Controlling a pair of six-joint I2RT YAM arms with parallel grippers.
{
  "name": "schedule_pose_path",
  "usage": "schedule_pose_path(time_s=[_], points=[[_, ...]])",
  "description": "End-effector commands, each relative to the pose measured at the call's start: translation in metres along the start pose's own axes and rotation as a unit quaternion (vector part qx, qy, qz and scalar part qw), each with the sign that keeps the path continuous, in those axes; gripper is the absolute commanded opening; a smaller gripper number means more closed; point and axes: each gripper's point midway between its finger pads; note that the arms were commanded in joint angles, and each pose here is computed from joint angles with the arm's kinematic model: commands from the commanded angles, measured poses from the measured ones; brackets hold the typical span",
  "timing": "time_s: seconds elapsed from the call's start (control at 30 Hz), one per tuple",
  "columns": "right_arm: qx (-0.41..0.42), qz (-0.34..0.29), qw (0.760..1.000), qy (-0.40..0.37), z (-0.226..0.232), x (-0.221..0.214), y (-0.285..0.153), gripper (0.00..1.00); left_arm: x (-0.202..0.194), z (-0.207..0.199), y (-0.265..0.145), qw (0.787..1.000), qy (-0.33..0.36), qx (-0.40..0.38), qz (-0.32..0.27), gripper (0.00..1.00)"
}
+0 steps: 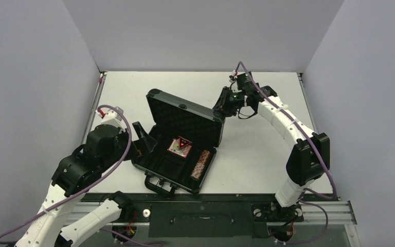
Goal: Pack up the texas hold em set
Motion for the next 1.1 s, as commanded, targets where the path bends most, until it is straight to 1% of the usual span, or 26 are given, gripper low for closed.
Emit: schedule_pose_path(time_s=[0.0,0.13,0.2,0.27,0.73,1.07], points=[[0.019,-0.017,1.000,-0.016,0.018,-0.001,-0.012,0.16,0.013,-0.015,-0.011,0.999,-0.017,-0.030,-0.021,1.00],[0.023,-0.011,0.999,-0.019,0.022,-0.007,-0.011,0.16,0.013,-0.015,-0.014,0.999,-0.023,-0.030,-0.022,1.00],[0.025,-0.007,0.999,-0.022,0.025,-0.010,-0.011,0.17,0.015,-0.016,-0.016,0.999,-0.027,-0.032,-0.024,0.96],[0.027,-0.005,0.999,-0.026,0.028,-0.012,-0.012,0.18,0.016,-0.017,-0.018,0.999,-0.029,-0.035,-0.026,0.95],[0.030,0.009,0.999,-0.040,0.035,-0.036,-0.015,0.27,0.020,-0.021,-0.016,0.998,-0.033,-0.034,-0.029,0.94],[0.022,0.009,0.999,-0.042,0.032,-0.058,-0.020,0.28,0.015,-0.020,-0.016,0.998,-0.038,-0.036,-0.020,0.93]])
Point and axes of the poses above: each gripper's point midway between its finger pads, its own y axis out along the fingers, its own z axis along the line the jaws close on, x = y × z, and after that the axes turned 10 degrees about -y, right-handed
